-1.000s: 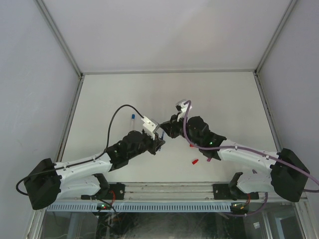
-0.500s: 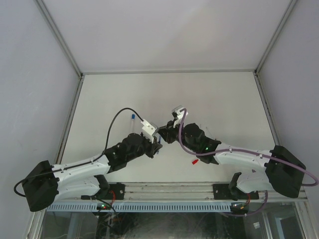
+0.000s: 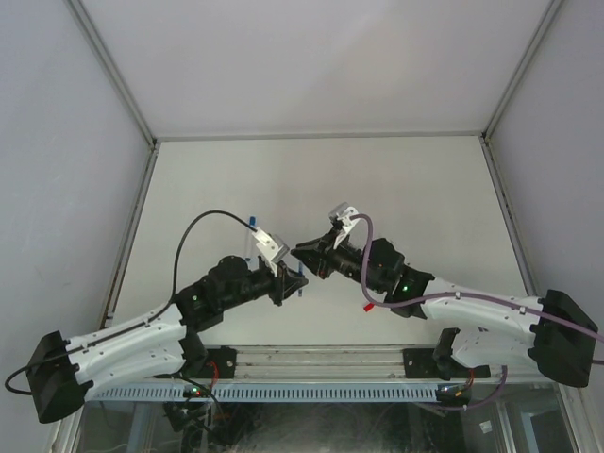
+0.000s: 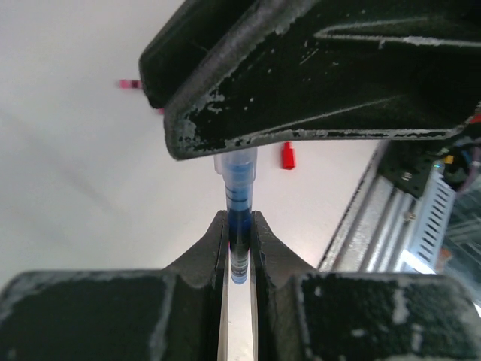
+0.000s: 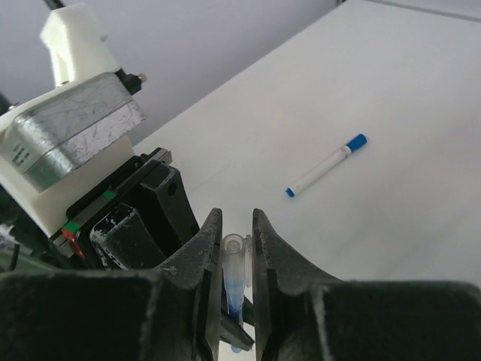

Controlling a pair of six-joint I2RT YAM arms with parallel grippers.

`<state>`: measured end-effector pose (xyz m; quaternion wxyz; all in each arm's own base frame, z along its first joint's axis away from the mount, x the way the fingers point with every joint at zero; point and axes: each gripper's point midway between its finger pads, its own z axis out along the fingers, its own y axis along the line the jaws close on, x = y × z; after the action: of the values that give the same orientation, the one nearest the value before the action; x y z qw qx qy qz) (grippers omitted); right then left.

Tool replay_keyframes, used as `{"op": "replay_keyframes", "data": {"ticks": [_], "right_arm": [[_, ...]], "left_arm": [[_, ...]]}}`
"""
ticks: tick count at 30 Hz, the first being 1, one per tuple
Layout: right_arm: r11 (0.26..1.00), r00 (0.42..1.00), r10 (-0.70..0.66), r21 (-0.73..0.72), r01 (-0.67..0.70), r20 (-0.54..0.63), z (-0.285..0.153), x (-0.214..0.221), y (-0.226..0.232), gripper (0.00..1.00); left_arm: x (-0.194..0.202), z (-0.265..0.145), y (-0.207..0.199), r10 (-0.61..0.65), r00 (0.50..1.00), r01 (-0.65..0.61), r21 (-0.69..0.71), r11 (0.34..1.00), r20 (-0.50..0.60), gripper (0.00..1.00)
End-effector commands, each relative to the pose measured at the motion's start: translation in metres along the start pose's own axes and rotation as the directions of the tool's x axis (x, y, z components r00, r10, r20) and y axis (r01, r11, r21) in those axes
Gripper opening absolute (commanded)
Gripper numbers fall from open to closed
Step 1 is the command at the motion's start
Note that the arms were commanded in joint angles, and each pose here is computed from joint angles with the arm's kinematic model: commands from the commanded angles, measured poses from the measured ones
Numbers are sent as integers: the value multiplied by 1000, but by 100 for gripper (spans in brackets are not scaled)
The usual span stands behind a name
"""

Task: Insert the pens into the pen caps
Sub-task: Press the pen cap onto the pen.

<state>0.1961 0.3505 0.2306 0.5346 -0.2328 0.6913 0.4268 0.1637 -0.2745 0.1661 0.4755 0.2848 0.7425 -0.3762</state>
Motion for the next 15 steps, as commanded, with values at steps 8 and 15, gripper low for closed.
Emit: {"op": "replay_keyframes", "data": {"ticks": [8, 15], "right_arm": [[997, 961, -29, -72, 10, -275, -32, 72, 21, 0], [968, 956, 168, 224, -114, -240, -39, 67, -10, 0]], "left_arm": [[-115, -32, -57, -37, 930, -48, 222, 974, 365, 0], [-112, -21, -26, 20, 941, -39, 49, 998, 339, 0]]}}
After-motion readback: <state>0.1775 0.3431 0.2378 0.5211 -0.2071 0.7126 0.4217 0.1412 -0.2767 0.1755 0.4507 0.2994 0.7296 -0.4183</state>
